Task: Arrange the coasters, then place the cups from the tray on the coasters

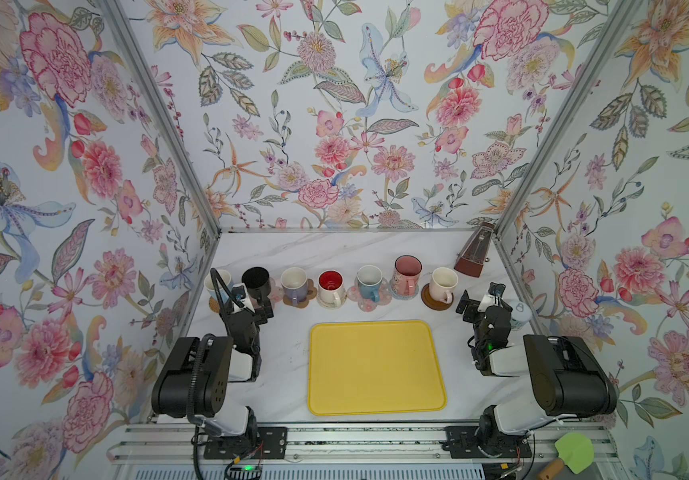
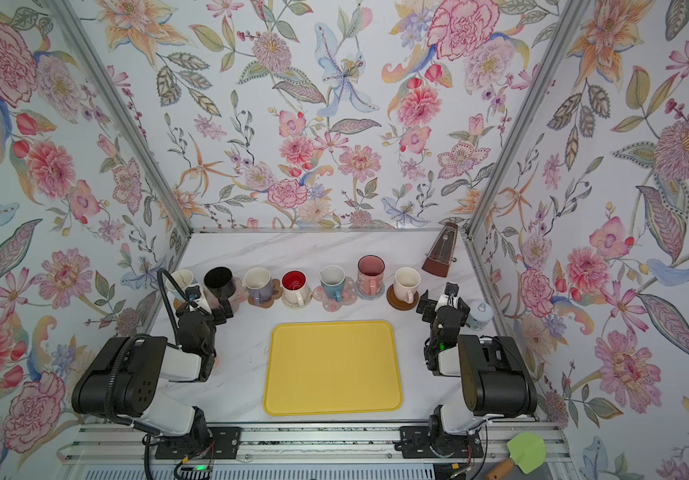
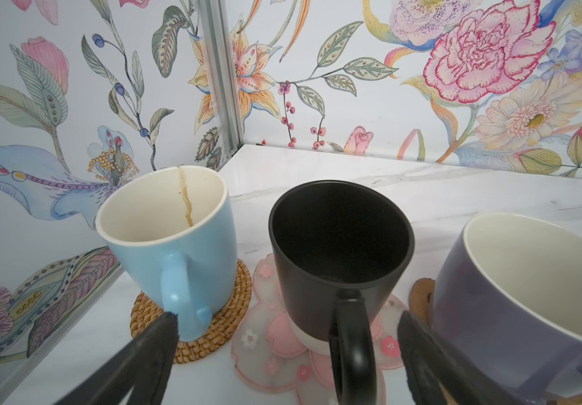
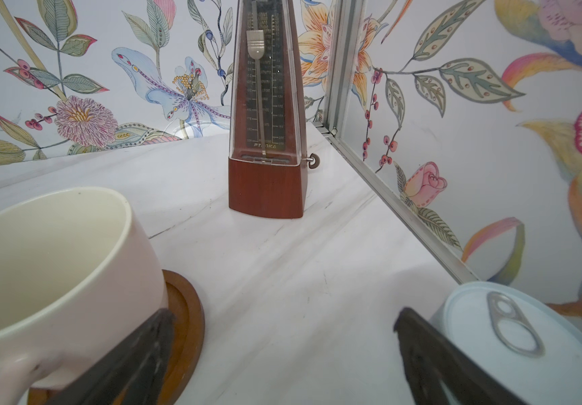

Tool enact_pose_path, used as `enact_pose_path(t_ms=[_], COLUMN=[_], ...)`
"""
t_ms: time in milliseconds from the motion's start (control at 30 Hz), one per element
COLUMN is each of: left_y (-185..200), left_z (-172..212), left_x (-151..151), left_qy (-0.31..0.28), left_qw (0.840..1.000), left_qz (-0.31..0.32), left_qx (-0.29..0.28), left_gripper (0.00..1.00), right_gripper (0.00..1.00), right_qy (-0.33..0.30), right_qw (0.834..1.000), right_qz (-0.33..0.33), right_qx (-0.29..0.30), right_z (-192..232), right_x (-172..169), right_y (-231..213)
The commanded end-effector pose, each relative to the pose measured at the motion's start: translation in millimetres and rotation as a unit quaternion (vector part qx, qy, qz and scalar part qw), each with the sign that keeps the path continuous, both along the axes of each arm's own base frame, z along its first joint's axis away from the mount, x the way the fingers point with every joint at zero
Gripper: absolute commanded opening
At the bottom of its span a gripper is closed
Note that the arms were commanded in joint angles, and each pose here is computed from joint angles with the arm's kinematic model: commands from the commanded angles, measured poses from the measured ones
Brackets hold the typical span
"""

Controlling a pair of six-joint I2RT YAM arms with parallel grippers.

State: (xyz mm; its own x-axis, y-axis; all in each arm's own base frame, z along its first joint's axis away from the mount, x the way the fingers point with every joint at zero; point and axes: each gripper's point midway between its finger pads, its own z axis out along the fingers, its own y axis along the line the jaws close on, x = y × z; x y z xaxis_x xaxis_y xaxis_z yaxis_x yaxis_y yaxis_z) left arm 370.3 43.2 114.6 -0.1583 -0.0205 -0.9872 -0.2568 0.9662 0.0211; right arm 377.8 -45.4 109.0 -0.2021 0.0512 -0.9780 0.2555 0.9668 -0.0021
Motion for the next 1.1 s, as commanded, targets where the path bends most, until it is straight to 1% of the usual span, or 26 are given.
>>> enact_pose_path(t_ms=[0, 400, 500, 933, 1067], left_y=[0.7, -0.3, -4.5, -5.1, -5.2], left_z=[9.8, 9.9, 1.9, 1.7, 1.5], left_x=[2.1, 2.4, 4.2, 4.0, 4.0], left_qy=[-0.018, -0.017, 0.003, 0.005, 0.005], left_qw=[1.000, 1.000, 1.000, 1.000, 1.000], left_qz=[-0.002, -0.005, -0.017, -0.016, -0.016], left_qx=[0.005, 0.007, 0.011, 0.014, 0.014], left_gripper=[0.99, 0.99, 0.99, 0.99, 0.99], right_gripper=[0.99, 0.99, 0.99, 0.99, 0.99], right_qy=[-0.008, -0.004, -0.003, -0.002, 0.005], right_qw=[1.000, 1.000, 1.000, 1.000, 1.000], right_qz=[0.000, 0.003, 0.005, 0.006, 0.016], right_qx=[0.006, 0.010, 0.010, 0.011, 0.018], right_z=[1.9, 0.2, -0.4, -0.5, -2.1], right_x=[-0.4, 0.6, 0.6, 1.1, 4.9], right_y=[1.0, 0.8, 1.4, 0.9, 2.9])
